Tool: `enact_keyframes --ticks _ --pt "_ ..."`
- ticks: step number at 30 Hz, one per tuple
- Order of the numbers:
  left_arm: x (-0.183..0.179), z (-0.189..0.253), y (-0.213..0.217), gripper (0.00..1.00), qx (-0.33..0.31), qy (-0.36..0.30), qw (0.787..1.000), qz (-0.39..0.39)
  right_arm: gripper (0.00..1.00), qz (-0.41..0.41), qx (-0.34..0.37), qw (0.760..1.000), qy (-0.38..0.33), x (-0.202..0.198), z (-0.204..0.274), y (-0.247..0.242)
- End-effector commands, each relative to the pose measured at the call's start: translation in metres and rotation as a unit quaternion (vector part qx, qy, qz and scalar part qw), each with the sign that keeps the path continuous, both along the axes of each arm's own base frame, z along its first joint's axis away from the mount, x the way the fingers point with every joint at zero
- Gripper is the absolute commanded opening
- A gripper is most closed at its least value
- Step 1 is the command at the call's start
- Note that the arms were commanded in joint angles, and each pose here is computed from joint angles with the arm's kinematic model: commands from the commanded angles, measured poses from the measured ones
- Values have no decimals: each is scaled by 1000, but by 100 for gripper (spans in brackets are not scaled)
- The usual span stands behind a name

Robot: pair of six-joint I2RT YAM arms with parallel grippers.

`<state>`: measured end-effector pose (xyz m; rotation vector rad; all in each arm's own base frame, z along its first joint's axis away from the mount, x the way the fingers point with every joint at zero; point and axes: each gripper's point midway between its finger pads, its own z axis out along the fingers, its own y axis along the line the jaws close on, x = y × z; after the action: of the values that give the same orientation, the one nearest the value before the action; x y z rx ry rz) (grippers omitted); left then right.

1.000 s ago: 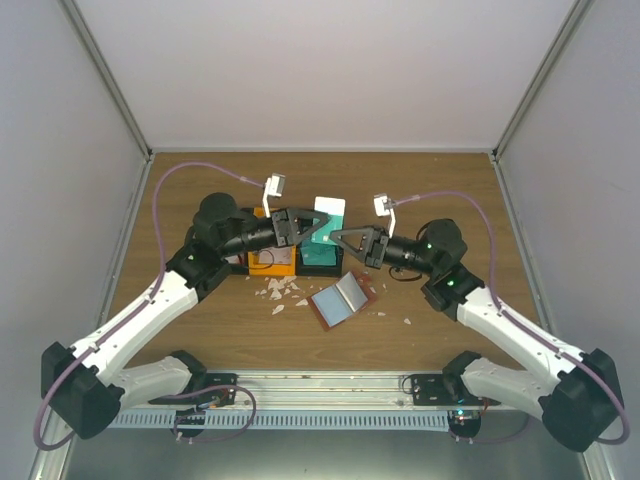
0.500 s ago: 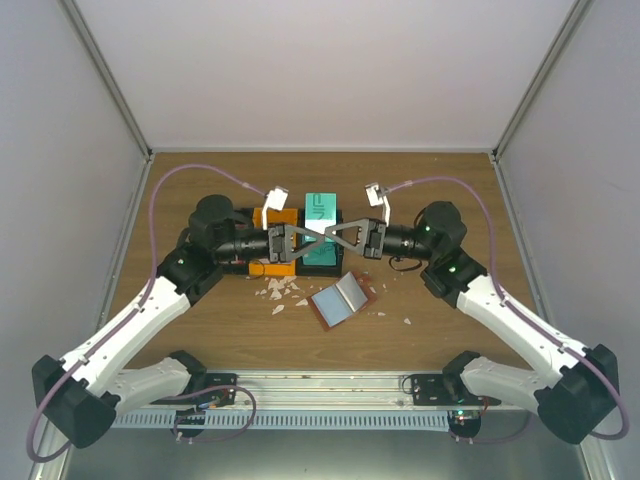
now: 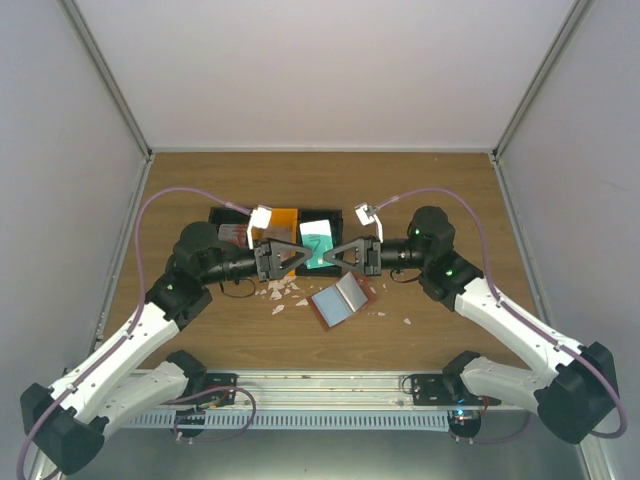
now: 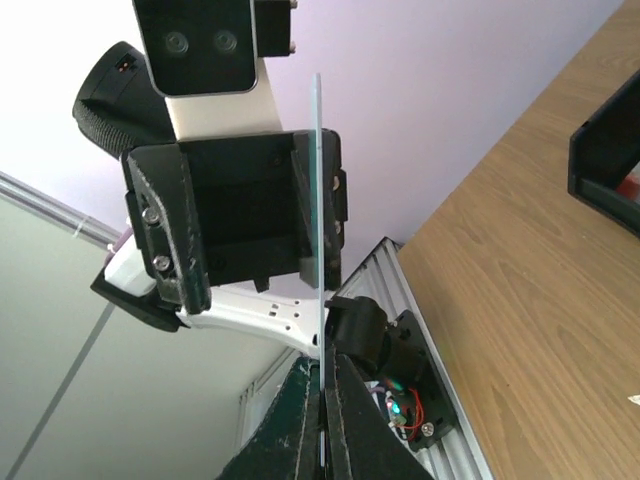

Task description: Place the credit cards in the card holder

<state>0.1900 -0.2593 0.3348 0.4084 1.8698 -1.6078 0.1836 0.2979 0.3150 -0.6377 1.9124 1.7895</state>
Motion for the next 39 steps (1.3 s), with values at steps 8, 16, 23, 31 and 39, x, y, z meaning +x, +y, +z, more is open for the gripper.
enact_keyframes --ticks 8,16,23,31,39 --pt "3 18 10 54 -34 -26 998 40 1 44 28 998 -23 -23 13 -5" --pt "-1 9 1 30 -56 -22 998 5 1 53 36 998 -17 -27 11 -3" --pt "-9 3 -1 0 -61 -26 998 -22 0 40 27 999 7 -20 -1 0" --pt "23 -43 7 0 8 16 998 68 57 -34 -59 998 6 6 -38 -3" --pt "38 -139 14 0 79 109 984 115 65 -230 -281 932 11 42 -125 -69"
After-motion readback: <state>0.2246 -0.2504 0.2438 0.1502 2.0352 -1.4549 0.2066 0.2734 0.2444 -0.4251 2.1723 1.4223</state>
